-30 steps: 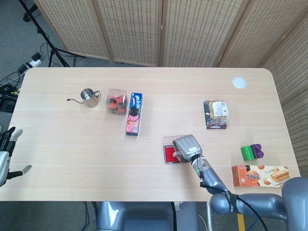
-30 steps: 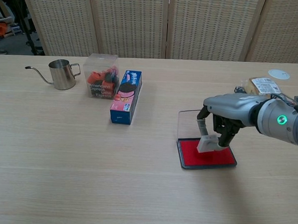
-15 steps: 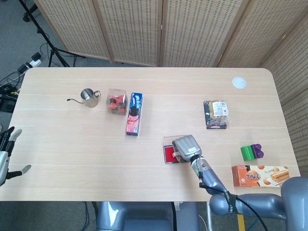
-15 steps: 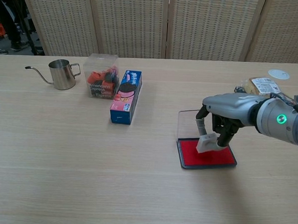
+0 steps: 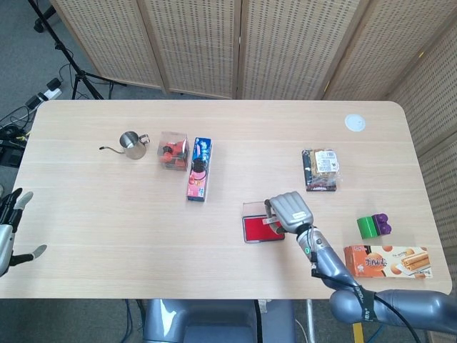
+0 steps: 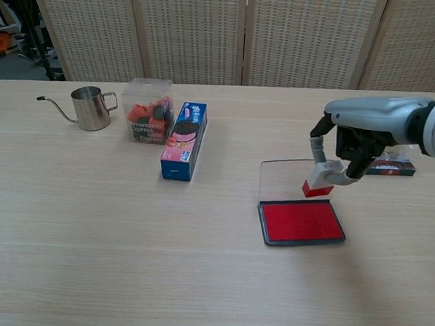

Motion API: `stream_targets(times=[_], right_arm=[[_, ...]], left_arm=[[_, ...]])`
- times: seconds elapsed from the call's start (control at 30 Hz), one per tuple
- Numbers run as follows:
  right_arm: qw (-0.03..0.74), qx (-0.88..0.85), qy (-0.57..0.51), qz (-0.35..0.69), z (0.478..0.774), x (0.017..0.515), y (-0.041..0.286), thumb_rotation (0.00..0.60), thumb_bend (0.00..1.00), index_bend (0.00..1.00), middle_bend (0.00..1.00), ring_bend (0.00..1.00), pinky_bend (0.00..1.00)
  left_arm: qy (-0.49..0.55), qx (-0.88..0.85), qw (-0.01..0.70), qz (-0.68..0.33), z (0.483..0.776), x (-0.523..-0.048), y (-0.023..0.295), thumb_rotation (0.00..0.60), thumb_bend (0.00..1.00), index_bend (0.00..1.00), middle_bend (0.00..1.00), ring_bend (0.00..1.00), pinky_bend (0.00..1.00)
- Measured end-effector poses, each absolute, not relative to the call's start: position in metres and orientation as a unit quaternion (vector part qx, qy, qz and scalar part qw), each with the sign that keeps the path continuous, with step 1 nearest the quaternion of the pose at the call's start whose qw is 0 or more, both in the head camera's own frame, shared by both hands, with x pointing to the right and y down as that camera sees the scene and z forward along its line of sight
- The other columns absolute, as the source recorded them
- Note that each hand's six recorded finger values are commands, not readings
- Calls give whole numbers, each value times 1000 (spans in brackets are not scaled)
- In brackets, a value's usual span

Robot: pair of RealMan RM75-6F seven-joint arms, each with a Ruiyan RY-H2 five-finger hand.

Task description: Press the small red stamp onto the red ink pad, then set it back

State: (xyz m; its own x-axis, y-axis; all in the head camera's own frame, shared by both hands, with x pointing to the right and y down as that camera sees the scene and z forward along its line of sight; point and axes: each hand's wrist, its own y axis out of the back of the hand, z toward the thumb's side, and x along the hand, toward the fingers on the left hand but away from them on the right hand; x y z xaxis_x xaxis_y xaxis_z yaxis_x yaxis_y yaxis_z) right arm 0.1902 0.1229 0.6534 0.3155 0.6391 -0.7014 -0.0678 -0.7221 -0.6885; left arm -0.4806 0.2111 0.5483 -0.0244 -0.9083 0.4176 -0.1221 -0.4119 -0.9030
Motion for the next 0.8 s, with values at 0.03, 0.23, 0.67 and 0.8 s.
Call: stream_targets(times=[0.03,0.23,0.67,0.8], right_arm=[[317,-744,-191,556,654,195,123,600,672,574,967,1000,1000],[278,-737,-196,584,676,235,127,600,672,574,967,1000,1000],[253,-734,-194,600,703,276,137,600,672,574,966,1000,1000],[250,-734,-196,601,703,280,138,600,653,575,963,1000,1000]], left_arm=[[422,-610,341,-577,548,-480,211,600,0,0,0,0,0],[419,-611,345,-576,548,-478,213,600,0,0,0,0,0],[418,-608,344,-580,550,-479,212,600,0,0,0,0,0],[417,-609,344,-581,550,-478,213,600,0,0,0,0,0]])
